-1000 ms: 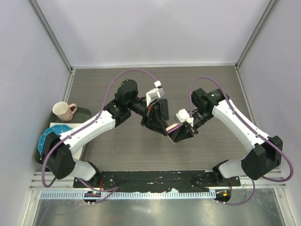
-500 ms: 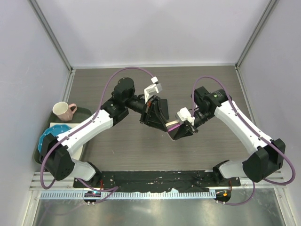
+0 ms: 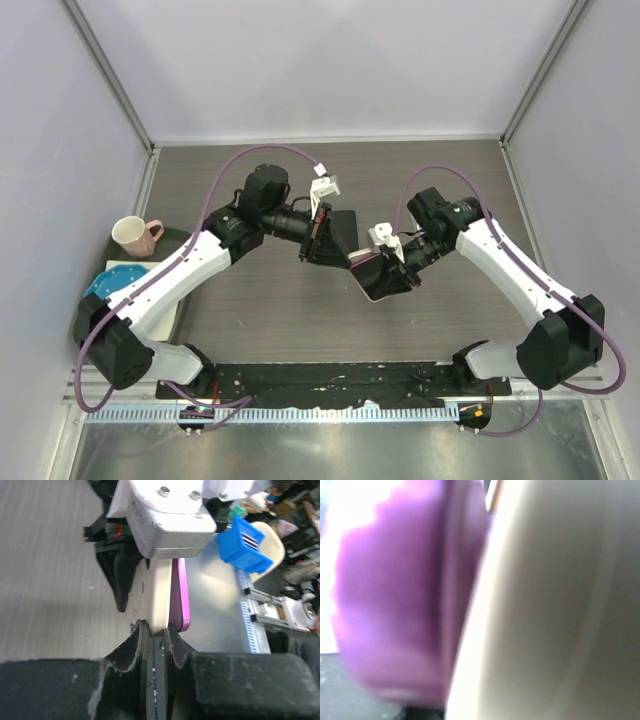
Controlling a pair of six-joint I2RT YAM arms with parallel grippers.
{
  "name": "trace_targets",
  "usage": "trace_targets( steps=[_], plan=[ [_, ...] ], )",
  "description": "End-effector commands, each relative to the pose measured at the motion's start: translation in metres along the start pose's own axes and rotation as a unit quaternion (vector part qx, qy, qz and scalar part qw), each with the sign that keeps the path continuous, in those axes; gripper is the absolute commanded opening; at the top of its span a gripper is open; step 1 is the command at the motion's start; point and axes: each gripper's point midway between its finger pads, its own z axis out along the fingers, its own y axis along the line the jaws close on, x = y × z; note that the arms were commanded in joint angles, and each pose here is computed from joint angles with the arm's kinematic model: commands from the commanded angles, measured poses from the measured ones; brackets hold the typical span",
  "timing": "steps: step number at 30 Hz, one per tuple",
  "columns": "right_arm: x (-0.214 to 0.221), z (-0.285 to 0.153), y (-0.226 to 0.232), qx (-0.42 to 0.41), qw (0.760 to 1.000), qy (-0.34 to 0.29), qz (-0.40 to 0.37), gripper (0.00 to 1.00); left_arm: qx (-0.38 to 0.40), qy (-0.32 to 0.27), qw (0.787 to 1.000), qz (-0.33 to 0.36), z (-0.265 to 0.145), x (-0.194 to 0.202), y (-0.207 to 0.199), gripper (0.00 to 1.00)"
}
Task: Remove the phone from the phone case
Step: Remove the phone case from the phone.
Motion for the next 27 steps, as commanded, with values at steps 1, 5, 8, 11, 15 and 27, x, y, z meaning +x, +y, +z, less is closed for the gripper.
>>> trace_targets(
  steps=[1,5,8,11,15,27],
  plan=[
    [-0.025,0.014,-0.002,-0.006,0.998,-0.031,-0.05,0.01,-0.23,-0.048,0.969,0.072,-0.008,-0.034,0.091,0.0],
    [-0.017,0.02,-0.006,-0.006,0.999,-0.028,-0.021,0.01,-0.232,-0.032,0.969,0.083,-0.002,-0.025,0.094,0.02],
    [-0.014,0.024,-0.006,-0.022,0.999,-0.031,-0.006,0.01,-0.213,-0.016,0.973,0.084,0.008,-0.016,0.092,0.06],
    [-0.011,0.029,-0.006,-0.036,0.999,-0.03,0.002,0.01,-0.186,-0.005,0.979,0.087,0.019,-0.009,0.085,0.12],
    [-0.008,0.032,-0.005,-0.045,0.998,-0.033,0.006,0.01,-0.143,-0.003,0.986,0.088,0.028,-0.009,0.07,0.18],
    [-0.012,0.036,-0.004,-0.057,0.997,-0.055,0.009,0.01,-0.055,-0.03,0.994,0.086,0.03,-0.015,0.035,0.05]
  ],
)
